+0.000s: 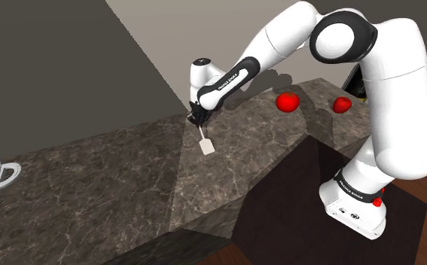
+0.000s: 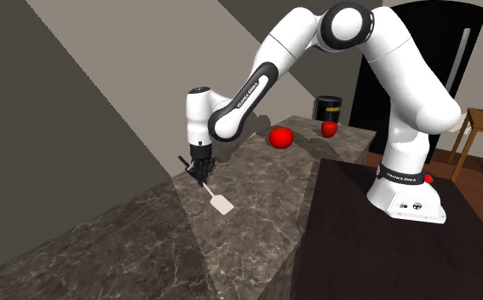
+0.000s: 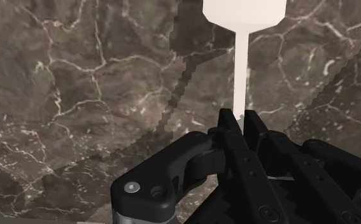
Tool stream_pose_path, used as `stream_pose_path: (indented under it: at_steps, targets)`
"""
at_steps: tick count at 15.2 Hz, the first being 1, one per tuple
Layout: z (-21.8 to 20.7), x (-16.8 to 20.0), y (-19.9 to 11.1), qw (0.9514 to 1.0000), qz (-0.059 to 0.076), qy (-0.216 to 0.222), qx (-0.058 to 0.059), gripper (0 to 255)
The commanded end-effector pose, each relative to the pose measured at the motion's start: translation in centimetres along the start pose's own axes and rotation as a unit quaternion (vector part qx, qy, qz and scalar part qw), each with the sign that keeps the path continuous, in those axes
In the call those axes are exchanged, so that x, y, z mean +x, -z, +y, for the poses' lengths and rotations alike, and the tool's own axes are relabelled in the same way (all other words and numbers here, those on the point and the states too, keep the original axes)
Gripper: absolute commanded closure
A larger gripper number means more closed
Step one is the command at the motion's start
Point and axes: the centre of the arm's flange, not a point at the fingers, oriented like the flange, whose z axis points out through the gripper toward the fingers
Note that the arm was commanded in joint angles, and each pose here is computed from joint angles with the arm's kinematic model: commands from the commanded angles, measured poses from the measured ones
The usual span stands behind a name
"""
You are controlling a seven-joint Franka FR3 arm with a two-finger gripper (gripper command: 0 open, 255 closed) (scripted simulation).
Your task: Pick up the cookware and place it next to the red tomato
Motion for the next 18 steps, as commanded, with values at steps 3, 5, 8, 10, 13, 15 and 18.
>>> stream_pose_path:
  at_steps: [3,5,8,10,13,15,18]
  targets:
    - [0.0,0.2,2.1,1.0,0.0,0.0,0.0,255]
    - [0.0,0.3,3.1,1.0,0.0,0.0,0.0,255]
    - [0.0,0.4,4.7,1.0,0.0,0.0,0.0,255]
    - [0.0,0.5,5.8,1.0,0.0,0.0,0.0,255]
    - [0.0,0.6,7.3,1.0,0.0,0.0,0.0,255]
    - [0.0,0.6,8.4,1.0,0.0,0.0,0.0,255]
    - [0.0,0.7,10.0,1.0,0.0,0.0,0.0,255]
